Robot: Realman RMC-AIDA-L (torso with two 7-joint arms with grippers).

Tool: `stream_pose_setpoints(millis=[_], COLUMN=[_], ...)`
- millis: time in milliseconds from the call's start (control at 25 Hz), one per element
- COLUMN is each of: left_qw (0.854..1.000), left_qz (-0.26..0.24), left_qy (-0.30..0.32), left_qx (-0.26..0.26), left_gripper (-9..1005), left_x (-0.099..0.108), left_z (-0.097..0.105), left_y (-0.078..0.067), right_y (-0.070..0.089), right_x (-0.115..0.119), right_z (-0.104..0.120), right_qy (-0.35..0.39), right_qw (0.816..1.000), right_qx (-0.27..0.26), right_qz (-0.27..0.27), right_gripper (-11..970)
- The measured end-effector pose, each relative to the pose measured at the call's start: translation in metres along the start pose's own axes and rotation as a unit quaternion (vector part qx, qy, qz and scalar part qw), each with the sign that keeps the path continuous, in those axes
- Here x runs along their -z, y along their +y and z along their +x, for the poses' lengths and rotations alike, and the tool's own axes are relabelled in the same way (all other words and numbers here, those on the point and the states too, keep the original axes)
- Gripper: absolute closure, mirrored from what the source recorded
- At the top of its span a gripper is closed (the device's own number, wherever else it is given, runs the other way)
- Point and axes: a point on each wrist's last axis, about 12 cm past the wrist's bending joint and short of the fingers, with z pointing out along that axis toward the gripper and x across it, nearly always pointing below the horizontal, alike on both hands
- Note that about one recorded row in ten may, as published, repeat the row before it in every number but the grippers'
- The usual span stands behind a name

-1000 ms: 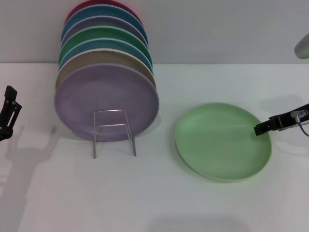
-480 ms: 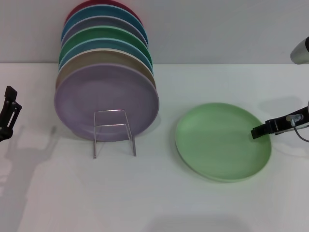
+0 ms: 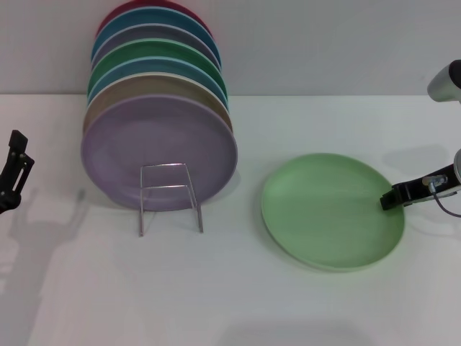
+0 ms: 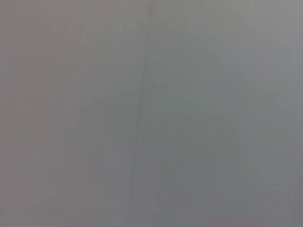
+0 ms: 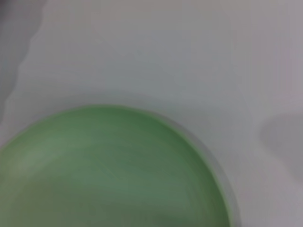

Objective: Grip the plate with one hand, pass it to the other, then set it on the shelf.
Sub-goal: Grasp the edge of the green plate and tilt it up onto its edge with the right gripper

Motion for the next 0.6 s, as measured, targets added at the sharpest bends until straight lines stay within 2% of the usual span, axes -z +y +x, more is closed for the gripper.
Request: stream_pose_setpoints(millis=[600], left_qw=[1.0], left_qz=[0.0], left_qy=[-0.002], left_qx=[0.0], left_gripper=[192], left_x=[0.0011], left_z=[-0.0006], left_y=[0.0002], right_y=[0.0021], right_x=[0.0011], right_z=[-0.0029], right_qy=[0.0], right_qw=[1.0], right_qx=[0.012], right_qz=[-0.001], right_gripper=[815])
